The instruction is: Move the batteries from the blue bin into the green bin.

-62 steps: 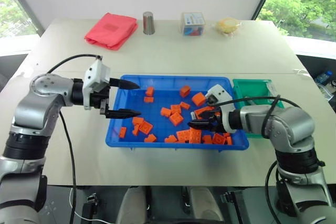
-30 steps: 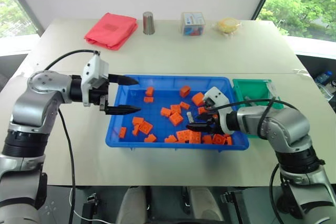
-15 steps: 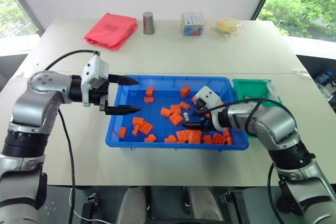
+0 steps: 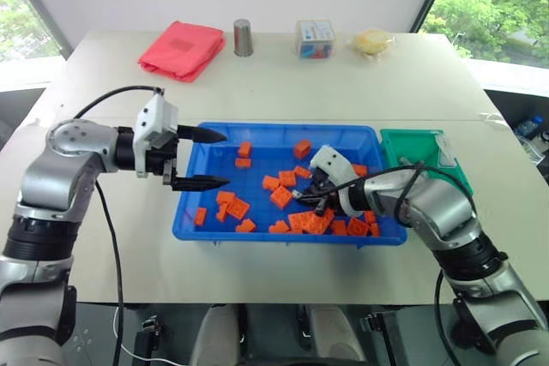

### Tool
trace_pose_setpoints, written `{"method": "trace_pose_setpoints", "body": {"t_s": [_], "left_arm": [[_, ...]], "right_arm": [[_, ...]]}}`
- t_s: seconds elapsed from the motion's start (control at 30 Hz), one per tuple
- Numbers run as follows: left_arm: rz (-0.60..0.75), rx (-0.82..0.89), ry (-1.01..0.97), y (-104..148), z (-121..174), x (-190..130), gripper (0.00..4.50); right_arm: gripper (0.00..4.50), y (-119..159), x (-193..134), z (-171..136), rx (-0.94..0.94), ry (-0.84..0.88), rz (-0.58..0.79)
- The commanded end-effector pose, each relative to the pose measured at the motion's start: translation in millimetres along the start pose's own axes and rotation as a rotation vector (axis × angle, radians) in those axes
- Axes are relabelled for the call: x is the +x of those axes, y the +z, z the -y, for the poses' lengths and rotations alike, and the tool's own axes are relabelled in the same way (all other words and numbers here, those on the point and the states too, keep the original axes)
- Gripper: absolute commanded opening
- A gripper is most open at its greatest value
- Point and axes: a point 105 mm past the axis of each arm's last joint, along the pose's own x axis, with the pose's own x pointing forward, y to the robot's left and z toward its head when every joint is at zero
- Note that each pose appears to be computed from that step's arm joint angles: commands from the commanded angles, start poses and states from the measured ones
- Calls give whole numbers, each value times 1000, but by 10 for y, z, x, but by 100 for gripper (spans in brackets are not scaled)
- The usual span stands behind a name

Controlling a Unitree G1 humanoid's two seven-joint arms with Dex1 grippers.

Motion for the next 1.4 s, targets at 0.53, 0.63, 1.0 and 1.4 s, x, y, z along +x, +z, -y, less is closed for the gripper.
{"method": "trace_pose_setpoints", "body": {"t_s": [0.53,0.63,1.0,1.4], "left_arm": [[36,30,1,77,-124,-18,450],[37,29,2,84,-160,-25,450],[35,14,55,109,-331,-146,450],[-20,-8,171,109,-504,-616,450]], "right_arm": [[4,-86,-1810,1036,168,-600,144],[54,-201,-1817,1058,182,-608,128],[393,-225,-2042,936,-254,-420,99],[393,-500,-2744,1224,-369,-369,0]]}}
